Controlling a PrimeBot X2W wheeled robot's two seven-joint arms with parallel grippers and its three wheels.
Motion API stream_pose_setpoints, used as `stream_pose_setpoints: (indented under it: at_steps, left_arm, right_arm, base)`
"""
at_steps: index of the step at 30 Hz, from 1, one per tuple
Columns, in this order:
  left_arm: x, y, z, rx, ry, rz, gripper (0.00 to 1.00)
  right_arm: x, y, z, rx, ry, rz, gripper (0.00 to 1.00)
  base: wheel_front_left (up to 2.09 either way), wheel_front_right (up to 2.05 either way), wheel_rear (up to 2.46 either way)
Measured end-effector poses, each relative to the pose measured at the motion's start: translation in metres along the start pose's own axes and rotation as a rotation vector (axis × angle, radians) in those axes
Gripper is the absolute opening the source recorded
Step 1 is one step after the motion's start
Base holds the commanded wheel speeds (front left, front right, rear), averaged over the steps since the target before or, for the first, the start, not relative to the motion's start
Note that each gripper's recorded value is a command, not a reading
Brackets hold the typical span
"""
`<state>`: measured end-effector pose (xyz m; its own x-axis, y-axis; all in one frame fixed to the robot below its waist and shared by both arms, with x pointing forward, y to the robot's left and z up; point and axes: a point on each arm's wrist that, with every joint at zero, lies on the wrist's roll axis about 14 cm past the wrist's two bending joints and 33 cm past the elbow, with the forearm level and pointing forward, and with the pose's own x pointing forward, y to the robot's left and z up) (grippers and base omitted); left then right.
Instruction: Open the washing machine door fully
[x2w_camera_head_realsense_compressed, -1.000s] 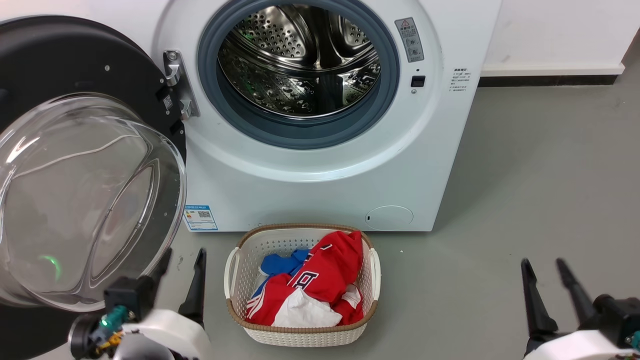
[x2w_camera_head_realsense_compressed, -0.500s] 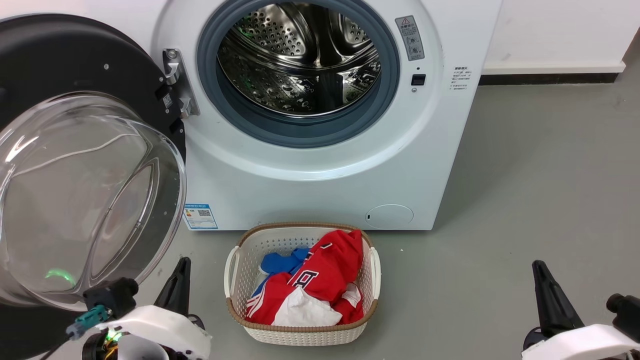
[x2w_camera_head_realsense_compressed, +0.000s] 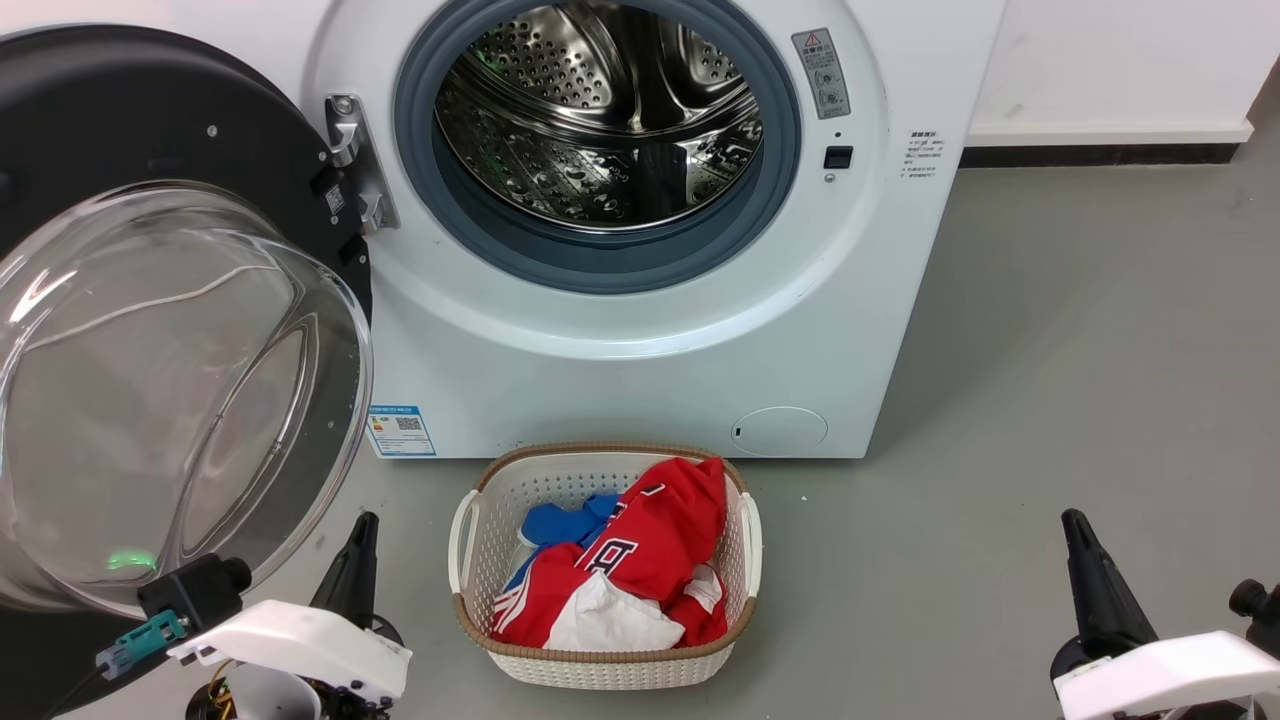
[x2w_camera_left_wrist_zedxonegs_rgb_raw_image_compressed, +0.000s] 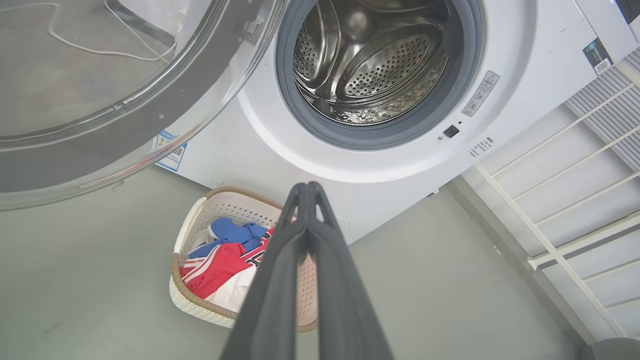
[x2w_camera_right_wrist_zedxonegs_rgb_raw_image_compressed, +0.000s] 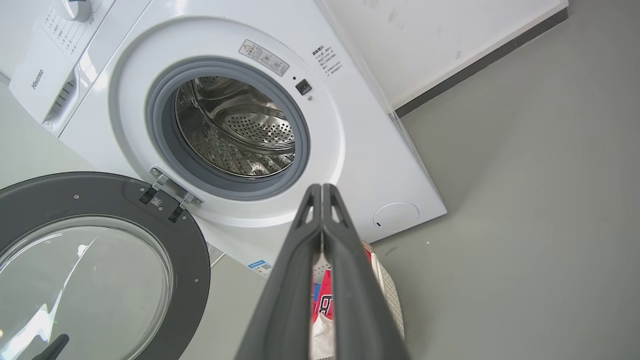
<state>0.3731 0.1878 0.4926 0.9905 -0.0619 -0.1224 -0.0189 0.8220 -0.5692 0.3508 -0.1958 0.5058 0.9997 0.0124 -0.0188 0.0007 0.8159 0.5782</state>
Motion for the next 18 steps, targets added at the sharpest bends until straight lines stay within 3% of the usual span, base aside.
stream_pose_setpoints:
  at_steps: [18]
  left_arm:
    - [0.0048,0.0006,0.0030,-0.252,-0.006,0.001,0.00]
  right_arm:
    - [0.0094,-0.0012,0.0004,0.248,-0.004,-0.003,0.00]
  base:
    - [0.00,0.00,0.00]
